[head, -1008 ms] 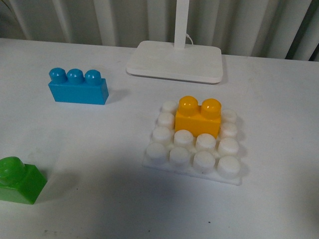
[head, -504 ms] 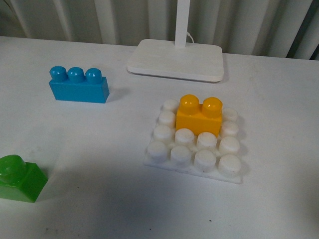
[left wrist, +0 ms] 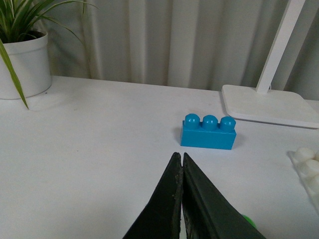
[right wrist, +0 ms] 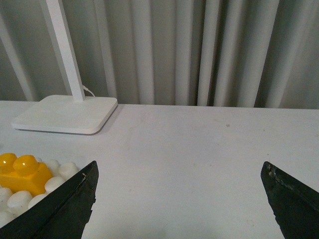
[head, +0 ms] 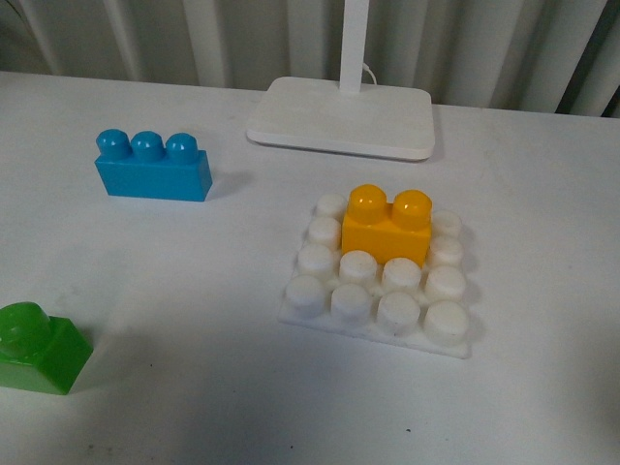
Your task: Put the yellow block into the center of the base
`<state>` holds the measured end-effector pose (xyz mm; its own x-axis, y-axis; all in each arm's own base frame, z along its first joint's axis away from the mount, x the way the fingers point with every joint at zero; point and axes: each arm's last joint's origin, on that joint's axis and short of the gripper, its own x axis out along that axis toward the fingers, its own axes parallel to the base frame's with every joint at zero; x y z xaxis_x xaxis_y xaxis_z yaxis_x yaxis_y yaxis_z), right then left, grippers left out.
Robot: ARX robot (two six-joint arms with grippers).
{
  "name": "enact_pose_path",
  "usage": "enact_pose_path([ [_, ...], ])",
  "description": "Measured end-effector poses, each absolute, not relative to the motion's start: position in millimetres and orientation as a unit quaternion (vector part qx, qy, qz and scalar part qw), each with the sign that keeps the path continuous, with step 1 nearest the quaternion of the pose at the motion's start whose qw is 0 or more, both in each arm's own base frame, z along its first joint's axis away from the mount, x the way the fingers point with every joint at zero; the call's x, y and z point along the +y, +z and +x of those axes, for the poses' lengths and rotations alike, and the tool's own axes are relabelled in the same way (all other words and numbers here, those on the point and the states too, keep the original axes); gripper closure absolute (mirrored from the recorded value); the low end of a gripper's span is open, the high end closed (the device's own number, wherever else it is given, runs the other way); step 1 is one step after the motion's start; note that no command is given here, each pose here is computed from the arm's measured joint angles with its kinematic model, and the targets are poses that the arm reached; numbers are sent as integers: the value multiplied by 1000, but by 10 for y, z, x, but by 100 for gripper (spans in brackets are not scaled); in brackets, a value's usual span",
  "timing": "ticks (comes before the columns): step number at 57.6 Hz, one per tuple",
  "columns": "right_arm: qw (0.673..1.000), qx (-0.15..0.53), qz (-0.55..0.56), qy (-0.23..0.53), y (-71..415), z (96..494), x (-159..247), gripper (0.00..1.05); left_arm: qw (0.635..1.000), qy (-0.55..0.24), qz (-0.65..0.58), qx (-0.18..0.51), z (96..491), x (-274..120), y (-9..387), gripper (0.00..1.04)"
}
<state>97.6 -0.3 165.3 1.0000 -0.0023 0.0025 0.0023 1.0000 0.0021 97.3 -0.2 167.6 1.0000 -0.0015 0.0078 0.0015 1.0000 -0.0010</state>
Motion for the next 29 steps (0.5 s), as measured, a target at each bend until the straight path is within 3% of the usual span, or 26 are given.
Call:
enact_pose_path([
  [8,1000,-1,1,-1,1652,976,-3,9,1000,-1,-1,-4,972,-2,1677,99],
  [29,1000,-1,1,-1,1652,976,-3,9,1000,-1,-1,-4,972,-2,1677,32],
])
